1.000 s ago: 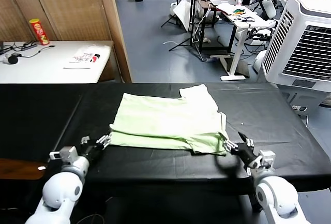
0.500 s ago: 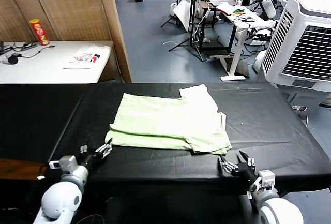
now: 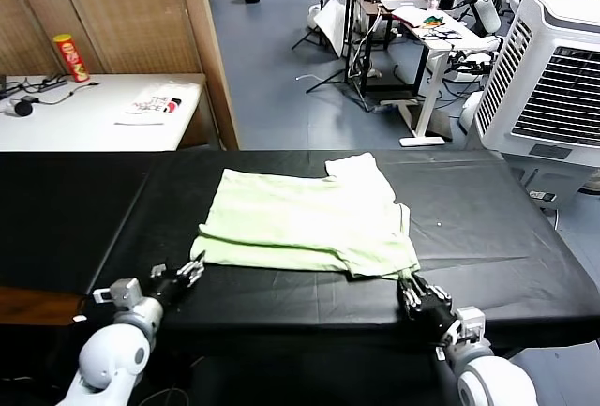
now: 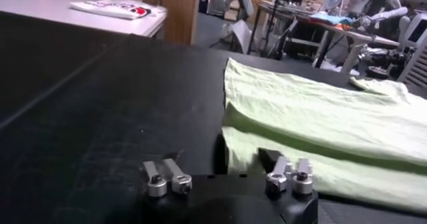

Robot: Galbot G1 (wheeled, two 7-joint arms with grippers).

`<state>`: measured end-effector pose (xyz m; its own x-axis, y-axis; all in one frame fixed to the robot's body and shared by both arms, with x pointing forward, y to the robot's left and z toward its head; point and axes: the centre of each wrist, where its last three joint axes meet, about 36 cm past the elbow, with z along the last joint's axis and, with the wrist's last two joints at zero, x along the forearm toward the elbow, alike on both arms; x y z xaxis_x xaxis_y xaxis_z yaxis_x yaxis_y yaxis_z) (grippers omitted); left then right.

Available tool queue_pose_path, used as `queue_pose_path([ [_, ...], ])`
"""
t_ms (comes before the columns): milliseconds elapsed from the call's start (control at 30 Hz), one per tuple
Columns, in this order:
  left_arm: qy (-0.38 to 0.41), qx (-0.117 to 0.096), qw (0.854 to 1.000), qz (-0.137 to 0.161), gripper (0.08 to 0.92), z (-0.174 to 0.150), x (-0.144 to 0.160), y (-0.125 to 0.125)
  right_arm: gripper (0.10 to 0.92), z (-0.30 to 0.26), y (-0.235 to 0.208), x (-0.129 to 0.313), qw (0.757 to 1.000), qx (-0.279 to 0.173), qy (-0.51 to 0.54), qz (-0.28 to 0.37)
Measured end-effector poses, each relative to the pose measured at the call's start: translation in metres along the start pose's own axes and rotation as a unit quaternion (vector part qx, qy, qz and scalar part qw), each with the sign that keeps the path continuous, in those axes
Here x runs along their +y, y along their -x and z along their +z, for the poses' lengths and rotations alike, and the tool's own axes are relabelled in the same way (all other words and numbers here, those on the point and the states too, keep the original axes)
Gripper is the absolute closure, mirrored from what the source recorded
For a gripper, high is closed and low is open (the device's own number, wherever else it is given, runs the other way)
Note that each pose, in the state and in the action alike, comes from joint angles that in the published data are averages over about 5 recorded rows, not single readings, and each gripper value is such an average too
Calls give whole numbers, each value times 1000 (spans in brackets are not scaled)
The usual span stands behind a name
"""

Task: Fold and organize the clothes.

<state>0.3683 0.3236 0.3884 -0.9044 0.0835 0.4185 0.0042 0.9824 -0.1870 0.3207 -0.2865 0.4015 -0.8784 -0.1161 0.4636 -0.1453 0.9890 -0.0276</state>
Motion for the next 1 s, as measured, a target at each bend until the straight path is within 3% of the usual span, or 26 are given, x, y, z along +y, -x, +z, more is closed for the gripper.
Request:
queue_pose_path([
  [133, 1, 3, 1000, 3, 808, 0, -5, -8, 900, -2, -8, -2, 1000, 16, 0, 9],
  [233, 11, 8, 1000, -1, 876, -1, -11, -16, 900, -3, -16, -2, 999, 29, 2, 14],
  [533, 51, 24, 998, -22, 874, -10, -22, -54, 900, -7, -49, 4, 998, 58, -7, 12],
  [833, 84, 50, 995, -31, 874, -9, -29, -96, 897, -9, -61, 9, 998, 60, -10, 0],
  [933, 82, 59, 994, -33, 874, -6, -30, -104, 819, -12, -66, 11, 998, 61, -12, -3],
  [1000, 79, 64, 994, -33, 866, -5, -31, -109, 709, -14, -70, 11, 998, 65, -14, -1],
])
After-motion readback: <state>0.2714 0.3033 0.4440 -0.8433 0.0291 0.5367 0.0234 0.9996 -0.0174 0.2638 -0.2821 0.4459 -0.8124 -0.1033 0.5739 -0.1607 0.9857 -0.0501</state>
